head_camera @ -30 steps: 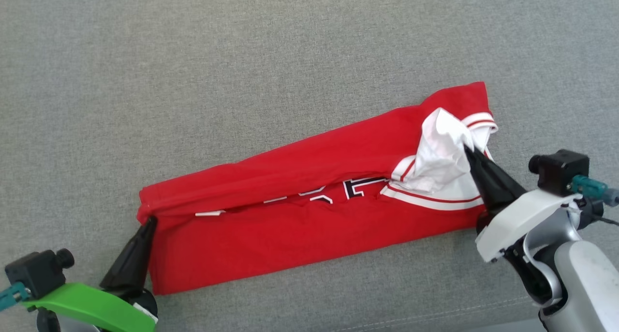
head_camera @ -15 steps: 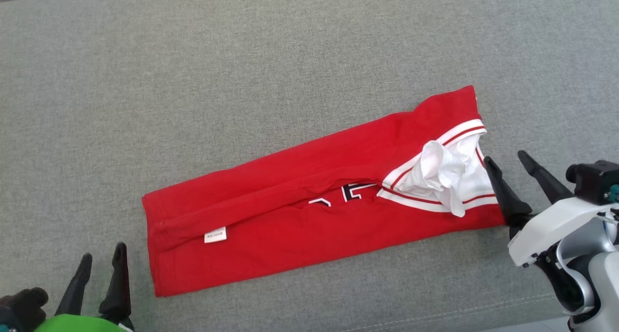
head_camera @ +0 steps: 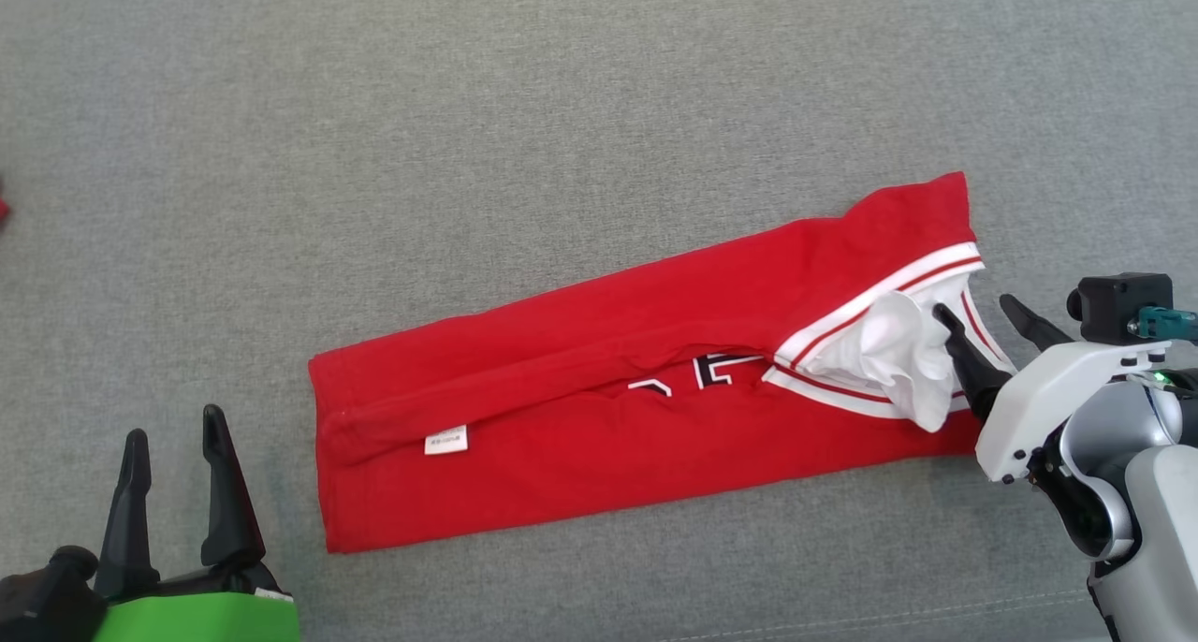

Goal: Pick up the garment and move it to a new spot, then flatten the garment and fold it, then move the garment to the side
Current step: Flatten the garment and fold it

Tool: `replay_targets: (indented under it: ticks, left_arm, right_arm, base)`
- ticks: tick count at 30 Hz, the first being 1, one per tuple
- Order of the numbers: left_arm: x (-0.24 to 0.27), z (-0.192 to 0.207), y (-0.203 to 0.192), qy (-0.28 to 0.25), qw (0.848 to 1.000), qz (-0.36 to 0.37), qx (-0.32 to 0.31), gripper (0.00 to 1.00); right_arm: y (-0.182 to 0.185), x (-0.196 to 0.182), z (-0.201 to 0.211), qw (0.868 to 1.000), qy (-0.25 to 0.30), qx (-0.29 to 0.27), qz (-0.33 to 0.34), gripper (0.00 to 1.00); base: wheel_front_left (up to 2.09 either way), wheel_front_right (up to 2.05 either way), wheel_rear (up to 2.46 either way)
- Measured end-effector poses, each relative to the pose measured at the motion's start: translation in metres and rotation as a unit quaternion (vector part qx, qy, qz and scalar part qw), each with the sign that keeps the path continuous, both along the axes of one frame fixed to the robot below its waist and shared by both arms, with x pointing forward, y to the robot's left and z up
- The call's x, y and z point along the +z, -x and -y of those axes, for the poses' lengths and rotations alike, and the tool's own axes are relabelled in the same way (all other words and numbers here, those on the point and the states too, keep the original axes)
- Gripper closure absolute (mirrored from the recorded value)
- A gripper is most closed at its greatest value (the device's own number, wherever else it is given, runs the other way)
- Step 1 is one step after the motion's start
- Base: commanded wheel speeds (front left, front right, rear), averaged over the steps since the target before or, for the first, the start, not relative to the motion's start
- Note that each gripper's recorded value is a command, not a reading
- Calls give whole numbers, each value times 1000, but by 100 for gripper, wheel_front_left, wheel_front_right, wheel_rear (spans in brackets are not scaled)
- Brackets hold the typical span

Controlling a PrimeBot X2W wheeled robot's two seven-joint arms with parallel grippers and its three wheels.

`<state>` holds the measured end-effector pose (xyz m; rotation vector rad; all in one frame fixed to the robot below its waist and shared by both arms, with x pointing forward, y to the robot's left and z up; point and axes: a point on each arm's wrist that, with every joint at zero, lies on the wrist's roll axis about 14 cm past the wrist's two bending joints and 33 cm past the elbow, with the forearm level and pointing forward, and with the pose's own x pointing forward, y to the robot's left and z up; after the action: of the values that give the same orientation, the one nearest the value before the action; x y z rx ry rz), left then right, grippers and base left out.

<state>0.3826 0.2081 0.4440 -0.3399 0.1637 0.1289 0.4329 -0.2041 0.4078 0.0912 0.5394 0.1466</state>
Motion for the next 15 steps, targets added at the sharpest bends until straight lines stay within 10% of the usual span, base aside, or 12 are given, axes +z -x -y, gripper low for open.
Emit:
replay_targets:
  ticks: [15]
  left_arm:
    - [-11, -10, 15, -3, 999, 8, 33, 0]
  right_arm:
    - [4, -34, -3, 994, 4, 33, -102, 0]
  base:
    - [0, 0, 0]
